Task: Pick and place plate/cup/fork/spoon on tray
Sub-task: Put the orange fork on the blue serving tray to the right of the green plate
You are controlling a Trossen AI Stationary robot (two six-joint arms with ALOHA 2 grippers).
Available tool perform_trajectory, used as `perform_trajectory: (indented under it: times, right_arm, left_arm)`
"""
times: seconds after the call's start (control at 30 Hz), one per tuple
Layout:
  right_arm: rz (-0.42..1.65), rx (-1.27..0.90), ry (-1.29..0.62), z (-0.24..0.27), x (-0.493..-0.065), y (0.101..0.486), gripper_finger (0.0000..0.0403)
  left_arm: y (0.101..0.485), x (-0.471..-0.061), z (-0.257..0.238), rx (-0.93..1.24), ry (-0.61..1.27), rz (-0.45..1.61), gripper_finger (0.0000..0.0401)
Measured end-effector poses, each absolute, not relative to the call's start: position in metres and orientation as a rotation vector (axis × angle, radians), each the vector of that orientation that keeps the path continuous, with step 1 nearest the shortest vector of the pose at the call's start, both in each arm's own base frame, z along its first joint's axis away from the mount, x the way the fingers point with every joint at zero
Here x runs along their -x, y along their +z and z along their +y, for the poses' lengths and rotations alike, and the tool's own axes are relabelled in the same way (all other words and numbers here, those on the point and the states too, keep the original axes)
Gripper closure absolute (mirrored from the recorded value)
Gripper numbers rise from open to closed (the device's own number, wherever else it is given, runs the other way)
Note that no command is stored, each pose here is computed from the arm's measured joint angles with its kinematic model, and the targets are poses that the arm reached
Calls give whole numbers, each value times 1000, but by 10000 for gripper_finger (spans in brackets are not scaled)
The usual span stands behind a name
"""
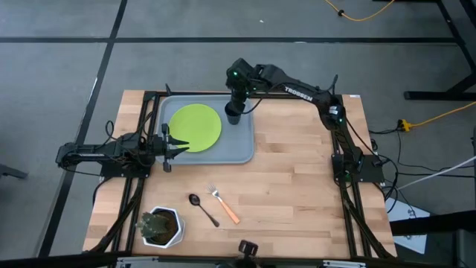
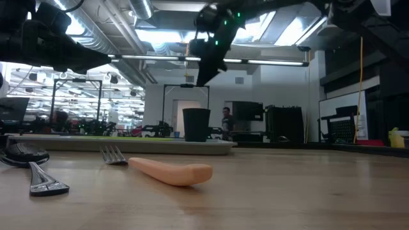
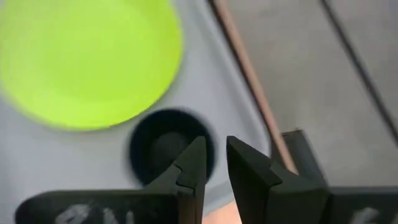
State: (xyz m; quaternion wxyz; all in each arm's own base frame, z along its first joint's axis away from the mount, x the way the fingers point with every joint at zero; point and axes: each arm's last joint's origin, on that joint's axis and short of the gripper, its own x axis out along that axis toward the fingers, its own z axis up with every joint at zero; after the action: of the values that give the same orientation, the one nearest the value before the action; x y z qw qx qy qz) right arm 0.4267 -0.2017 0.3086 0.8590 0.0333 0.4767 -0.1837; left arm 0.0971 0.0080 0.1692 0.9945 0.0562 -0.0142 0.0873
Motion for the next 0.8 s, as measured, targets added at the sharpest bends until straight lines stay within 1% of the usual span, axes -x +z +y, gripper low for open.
perform_trajectory:
  times: [0.17,0.3,0.4,0.63,0.8]
  right_arm:
    - [1087,-168,-275,-173,-420,325,334]
    - [1172,-203,-237,-145,-420,323,334]
    - [1199,-211,-218,-124,-424,323,334]
    - [1216,-185,-289,-76,-433,323,334]
    - [1211,-136,-343,-30,-438,323,334]
  left_arm:
    - [169,-97,8,-113,175,-29,325]
    - [169,-97,8,-113,175,-29,325]
    - [169,-97,8,-113,175,-29,325]
    - [169,-97,8,-113,175,-28,325]
    - [169,-97,8,-113,175,-29,325]
